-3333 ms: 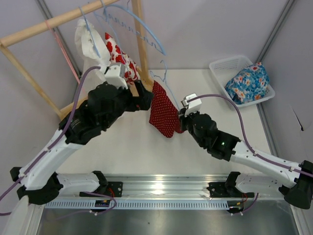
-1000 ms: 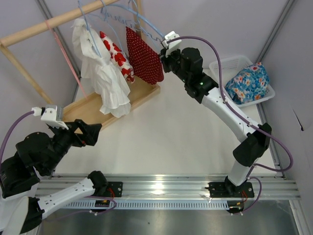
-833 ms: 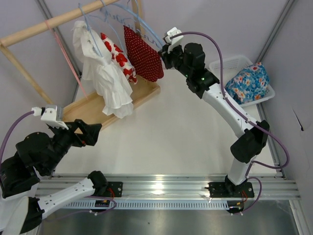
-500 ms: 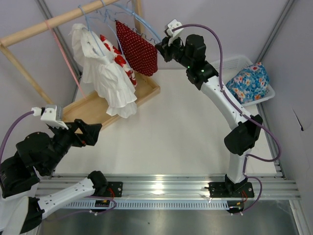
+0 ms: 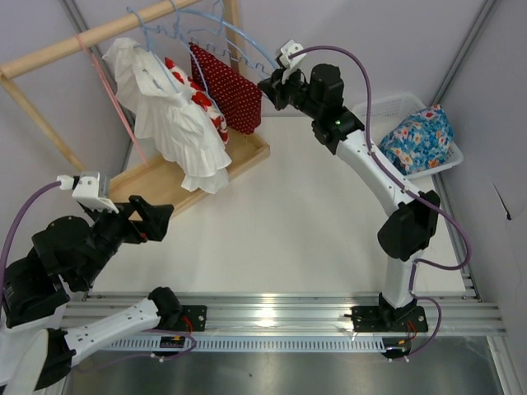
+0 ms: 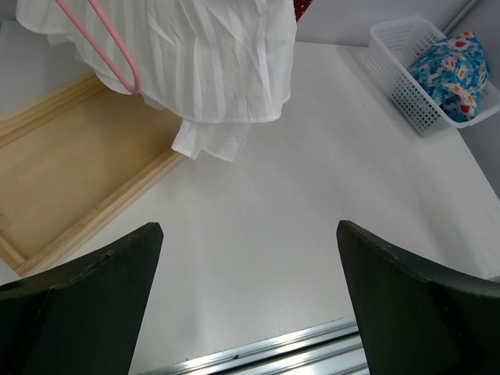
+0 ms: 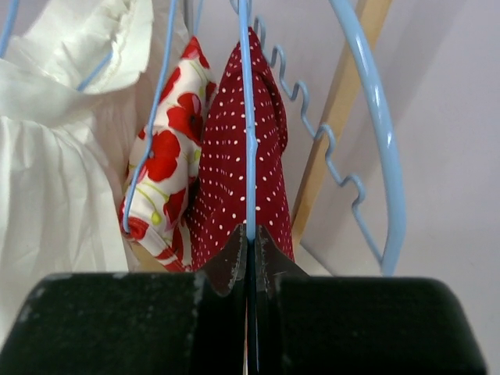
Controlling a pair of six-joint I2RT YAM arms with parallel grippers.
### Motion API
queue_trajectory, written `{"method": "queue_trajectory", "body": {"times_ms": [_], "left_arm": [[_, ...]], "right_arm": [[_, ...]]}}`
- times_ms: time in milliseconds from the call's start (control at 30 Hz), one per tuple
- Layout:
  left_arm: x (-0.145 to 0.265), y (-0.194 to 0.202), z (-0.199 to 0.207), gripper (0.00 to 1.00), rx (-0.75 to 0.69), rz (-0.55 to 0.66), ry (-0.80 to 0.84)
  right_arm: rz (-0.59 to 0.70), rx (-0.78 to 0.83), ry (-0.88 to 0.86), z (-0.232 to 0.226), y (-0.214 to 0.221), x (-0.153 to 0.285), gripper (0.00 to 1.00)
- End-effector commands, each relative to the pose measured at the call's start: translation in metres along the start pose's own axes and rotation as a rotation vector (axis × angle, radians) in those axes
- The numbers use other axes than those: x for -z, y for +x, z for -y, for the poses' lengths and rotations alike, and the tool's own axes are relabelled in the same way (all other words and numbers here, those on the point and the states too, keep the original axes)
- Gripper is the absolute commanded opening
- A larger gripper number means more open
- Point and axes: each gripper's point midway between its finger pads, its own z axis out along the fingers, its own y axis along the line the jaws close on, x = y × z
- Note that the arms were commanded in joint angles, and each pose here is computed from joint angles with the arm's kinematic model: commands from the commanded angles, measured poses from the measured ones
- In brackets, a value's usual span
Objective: Place the skirt on the hanger
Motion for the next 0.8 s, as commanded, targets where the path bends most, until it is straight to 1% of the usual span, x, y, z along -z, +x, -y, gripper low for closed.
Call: {"method": "queue_trajectory", "body": {"times_ms": [0,167,400,600,700,767], "left_arm": [[-0.002,-0.008,0.004,1.0,0.002,0.01,-0.003],[-0.009,-0.008,0.011,0.99,-0.024,-0.004,0.002],[-0.016,-0.007,0.018,1.0,-0.038,-0.015,0.016],[-0.016,-0.005,0.019,1.0,-0.035,-0.018,0.023],[-0.017,-0.005,0.019,1.0,-0.035,-0.019,0.024],[-0.016,-0.005,0.019,0.99,-0.032,-0.016,0.025]], "right_arm": [[0.187,0.012,0.111,0.016,-0.067,0.023,0.0],[0.216,-0.011,0.171,0.022,-0.078,0.039,0.0],[0.283,0.025,0.121,0.008,-0.1,0.058,0.0],[0.305,0.016,0.163,0.013,-0.112,0.067,0.0],[0.301,0.031,0.14,0.008,-0.112,0.067,0.0],[0.292,0.042,0.093,0.001,-0.11,0.064,0.0]]}}
